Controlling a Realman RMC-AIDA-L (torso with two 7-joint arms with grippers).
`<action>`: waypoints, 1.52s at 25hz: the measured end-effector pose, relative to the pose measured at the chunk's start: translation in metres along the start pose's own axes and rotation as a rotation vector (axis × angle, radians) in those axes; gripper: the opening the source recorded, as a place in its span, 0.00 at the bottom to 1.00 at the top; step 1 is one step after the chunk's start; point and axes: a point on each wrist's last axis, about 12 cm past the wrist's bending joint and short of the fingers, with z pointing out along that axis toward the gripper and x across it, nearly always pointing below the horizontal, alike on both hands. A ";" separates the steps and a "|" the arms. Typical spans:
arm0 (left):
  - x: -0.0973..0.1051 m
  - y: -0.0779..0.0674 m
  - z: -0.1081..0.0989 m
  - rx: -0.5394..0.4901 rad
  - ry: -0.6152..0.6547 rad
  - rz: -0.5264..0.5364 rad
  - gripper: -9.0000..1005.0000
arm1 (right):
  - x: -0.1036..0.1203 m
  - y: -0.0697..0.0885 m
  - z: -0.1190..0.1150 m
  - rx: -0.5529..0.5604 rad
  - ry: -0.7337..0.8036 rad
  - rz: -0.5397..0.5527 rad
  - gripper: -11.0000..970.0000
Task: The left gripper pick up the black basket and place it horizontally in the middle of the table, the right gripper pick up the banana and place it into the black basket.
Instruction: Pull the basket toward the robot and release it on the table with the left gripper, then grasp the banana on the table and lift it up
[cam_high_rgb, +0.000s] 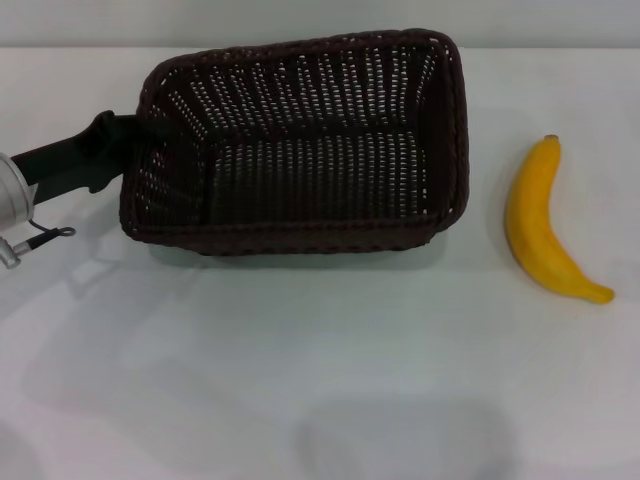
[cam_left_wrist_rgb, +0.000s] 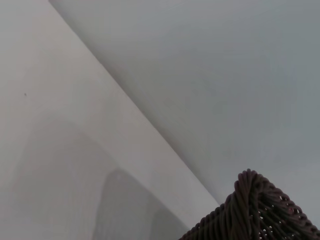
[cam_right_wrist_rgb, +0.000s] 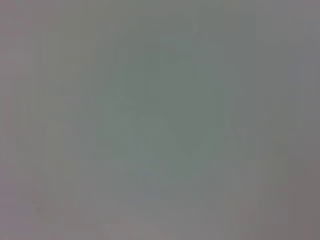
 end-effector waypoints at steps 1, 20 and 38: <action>0.000 0.000 0.000 0.000 0.000 0.003 0.30 | 0.000 0.000 0.000 0.001 0.001 0.000 0.90; -0.005 -0.006 -0.013 0.081 -0.077 0.127 0.80 | 0.001 -0.001 -0.003 0.003 -0.004 0.008 0.90; 0.027 0.063 -0.093 -0.148 -0.784 0.477 0.89 | -0.079 -0.019 0.011 -0.616 0.281 0.175 0.90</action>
